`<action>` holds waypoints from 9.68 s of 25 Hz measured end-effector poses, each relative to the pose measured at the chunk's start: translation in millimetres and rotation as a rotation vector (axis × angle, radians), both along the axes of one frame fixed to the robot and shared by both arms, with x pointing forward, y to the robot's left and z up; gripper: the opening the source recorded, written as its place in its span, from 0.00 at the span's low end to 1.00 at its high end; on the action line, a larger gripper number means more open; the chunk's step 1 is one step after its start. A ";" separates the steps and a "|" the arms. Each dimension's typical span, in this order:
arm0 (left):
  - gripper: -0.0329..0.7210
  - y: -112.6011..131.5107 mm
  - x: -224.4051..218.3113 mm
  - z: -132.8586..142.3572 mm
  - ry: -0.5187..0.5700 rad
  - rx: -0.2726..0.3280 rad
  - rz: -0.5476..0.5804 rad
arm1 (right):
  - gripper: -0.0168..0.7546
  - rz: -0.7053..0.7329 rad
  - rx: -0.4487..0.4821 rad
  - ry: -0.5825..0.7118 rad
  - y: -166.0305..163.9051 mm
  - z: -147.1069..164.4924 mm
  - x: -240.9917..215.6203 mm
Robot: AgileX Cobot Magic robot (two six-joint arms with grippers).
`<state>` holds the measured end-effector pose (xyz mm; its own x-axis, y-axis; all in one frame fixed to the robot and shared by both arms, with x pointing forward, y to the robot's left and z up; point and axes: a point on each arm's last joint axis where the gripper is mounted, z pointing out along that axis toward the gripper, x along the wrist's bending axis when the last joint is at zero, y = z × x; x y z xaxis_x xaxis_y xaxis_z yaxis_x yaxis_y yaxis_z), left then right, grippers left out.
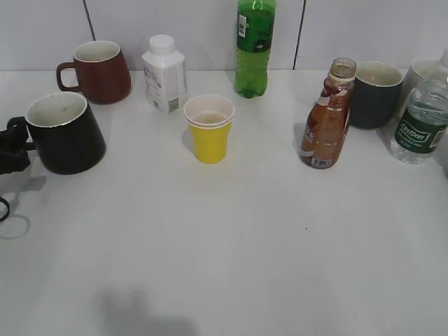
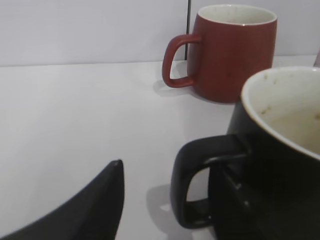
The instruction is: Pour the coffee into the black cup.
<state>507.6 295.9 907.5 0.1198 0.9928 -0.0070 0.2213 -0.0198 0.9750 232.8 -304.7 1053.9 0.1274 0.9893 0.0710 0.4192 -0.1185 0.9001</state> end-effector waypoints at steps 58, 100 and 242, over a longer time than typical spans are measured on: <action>0.54 6.8 35.7 -9.5 0.006 0.034 -0.177 | 0.76 0.000 0.000 0.000 0.0 0.0 0.0; 0.09 -27.9 51.9 -0.9 -0.074 -0.029 -0.490 | 0.76 0.000 0.000 0.000 0.0 0.0 0.0; 0.09 -132.2 24.5 41.7 -0.083 -0.065 -1.059 | 0.71 0.616 -0.192 -0.437 116.2 -76.8 265.1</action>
<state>532.0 163.7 949.2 0.9247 0.3807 -0.0083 0.0546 -0.1109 0.9923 497.8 -188.5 977.1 -0.4490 0.8729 -0.1910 -0.0381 0.1949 0.9801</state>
